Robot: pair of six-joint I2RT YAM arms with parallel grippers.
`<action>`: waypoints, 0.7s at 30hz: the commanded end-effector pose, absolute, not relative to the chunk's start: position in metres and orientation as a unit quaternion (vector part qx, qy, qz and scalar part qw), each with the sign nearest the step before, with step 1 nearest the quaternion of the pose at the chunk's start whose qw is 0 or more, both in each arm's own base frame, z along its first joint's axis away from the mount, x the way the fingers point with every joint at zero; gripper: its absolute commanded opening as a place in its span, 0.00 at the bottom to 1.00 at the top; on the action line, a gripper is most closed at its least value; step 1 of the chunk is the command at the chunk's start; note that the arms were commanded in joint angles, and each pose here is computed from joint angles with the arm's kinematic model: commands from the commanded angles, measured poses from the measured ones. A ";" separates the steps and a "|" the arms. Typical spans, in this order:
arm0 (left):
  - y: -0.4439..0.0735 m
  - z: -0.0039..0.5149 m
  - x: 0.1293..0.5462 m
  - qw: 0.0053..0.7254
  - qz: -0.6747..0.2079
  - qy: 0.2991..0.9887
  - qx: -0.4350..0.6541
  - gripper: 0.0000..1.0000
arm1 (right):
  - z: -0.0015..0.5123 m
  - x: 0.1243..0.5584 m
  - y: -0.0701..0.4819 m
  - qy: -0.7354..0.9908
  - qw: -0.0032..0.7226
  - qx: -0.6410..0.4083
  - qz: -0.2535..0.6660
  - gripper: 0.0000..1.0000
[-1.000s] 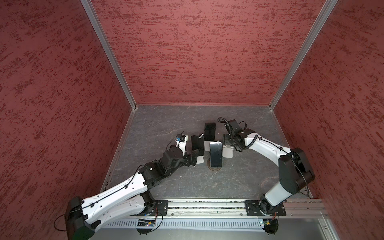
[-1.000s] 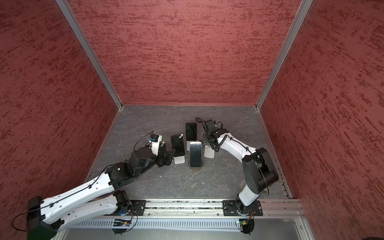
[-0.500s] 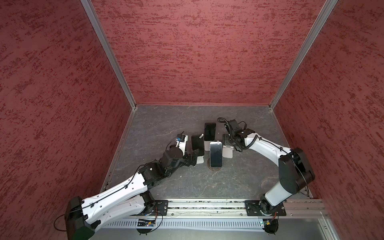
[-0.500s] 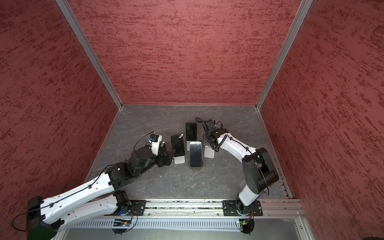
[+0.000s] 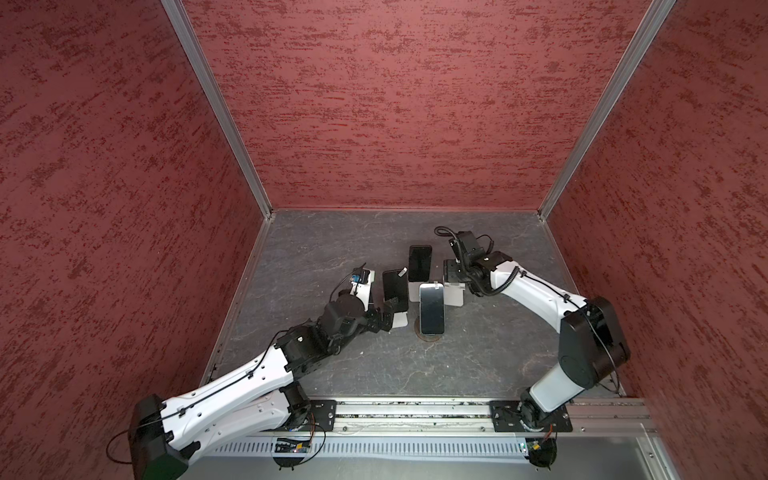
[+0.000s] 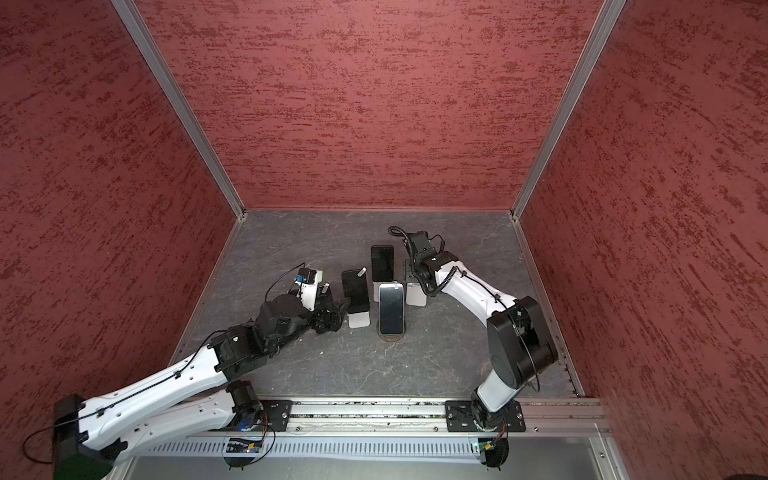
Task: Remove the phone from the phone stand
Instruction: 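Close the right gripper on the empty white phone stand, then carry the white stand with the right gripper toward the far corner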
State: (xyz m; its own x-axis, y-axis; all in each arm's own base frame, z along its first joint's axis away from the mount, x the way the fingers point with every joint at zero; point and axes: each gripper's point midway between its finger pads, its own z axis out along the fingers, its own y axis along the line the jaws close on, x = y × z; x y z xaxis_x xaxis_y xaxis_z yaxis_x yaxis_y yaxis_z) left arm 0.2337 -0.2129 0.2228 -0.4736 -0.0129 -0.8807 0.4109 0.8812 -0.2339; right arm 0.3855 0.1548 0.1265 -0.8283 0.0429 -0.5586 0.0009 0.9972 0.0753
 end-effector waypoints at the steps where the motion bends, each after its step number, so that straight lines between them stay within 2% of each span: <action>1: -0.211 0.222 0.232 0.501 -0.211 0.831 0.117 0.99 | 0.165 0.402 0.144 0.939 0.341 0.023 0.033 0.55; 10: -0.211 0.222 0.233 0.500 -0.210 0.832 0.116 0.99 | 0.182 0.417 0.101 0.932 0.358 0.053 0.020 0.56; 21: -0.211 0.222 0.234 0.498 -0.207 0.835 0.112 0.99 | 0.180 0.426 0.019 0.925 0.360 0.120 -0.009 0.57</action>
